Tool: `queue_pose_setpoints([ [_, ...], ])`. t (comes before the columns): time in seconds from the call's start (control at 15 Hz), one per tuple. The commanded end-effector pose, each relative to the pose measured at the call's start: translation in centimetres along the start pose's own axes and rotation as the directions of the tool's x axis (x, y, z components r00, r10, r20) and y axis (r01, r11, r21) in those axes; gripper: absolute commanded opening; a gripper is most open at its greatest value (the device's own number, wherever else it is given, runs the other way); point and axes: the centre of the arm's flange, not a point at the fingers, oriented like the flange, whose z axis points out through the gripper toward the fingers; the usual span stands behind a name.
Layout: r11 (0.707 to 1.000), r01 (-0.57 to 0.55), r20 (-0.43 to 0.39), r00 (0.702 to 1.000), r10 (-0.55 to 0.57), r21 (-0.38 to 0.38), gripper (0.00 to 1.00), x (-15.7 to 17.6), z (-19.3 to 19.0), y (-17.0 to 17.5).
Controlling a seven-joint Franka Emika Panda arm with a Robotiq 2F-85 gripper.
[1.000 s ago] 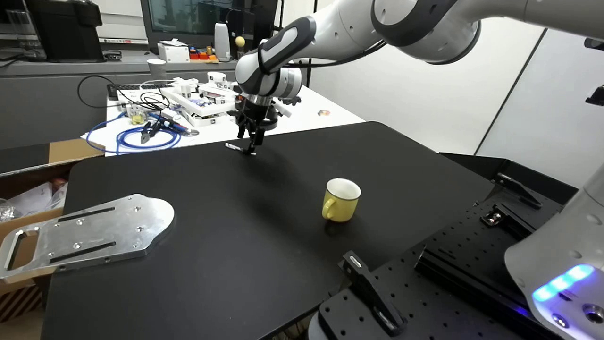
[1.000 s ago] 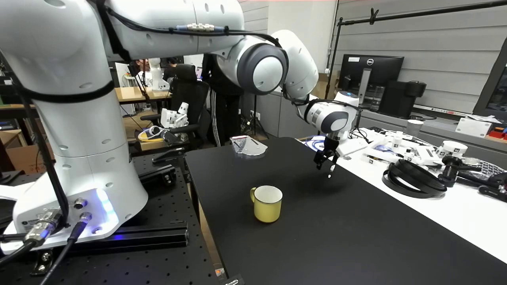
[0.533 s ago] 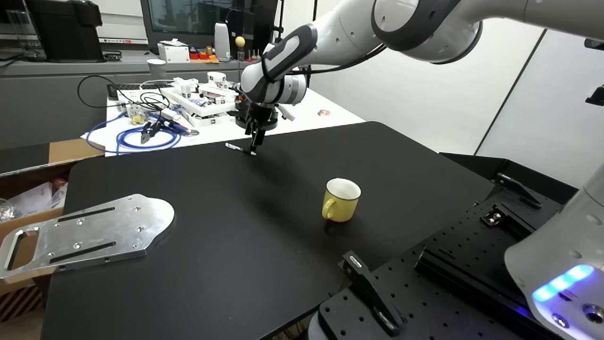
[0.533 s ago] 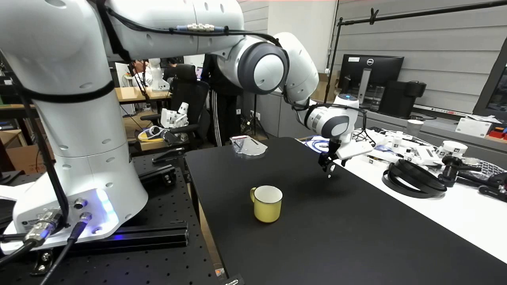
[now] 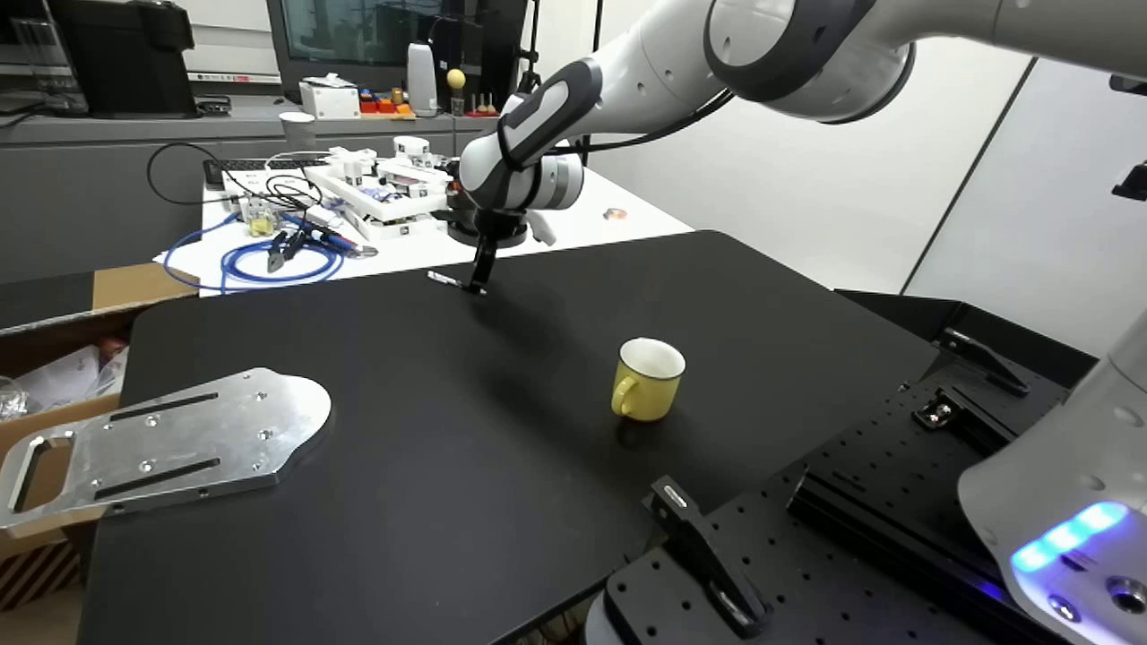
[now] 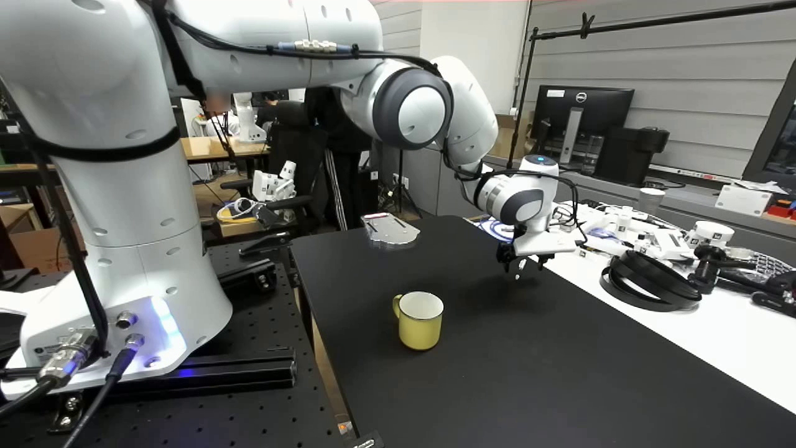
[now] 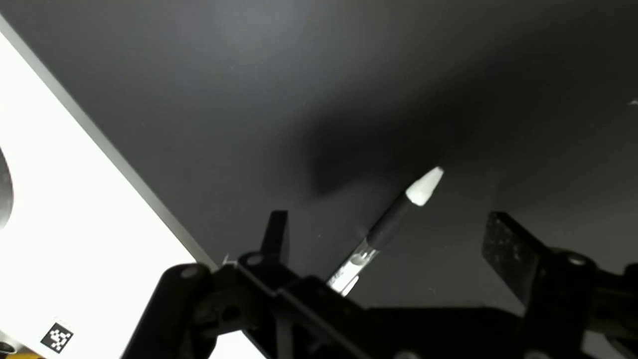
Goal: Put the pen in the cup
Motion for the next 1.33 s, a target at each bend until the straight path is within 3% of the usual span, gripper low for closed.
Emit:
queue_pose_setpoints([
  [0.0, 0.994, -0.111, -0.005, 0.994, 0.111, -0.018, 1.0, 1.4, 4.1, 2.1],
  [0.47, 0.978, -0.207, -0.01, 0.978, 0.207, -0.032, 0.97, 1.4, 4.8, 1.4],
  [0.53, 0.976, -0.214, -0.008, 0.977, 0.214, -0.029, 0.74, 1.4, 4.9, 1.2],
  [0.67, 0.974, -0.225, -0.007, 0.974, 0.225, -0.025, 0.71, 1.3, 5.1, 1.1],
  [1.27, 0.967, -0.255, -0.014, 0.967, 0.255, -0.025, 0.09, 1.0, 4.8, 1.1],
])
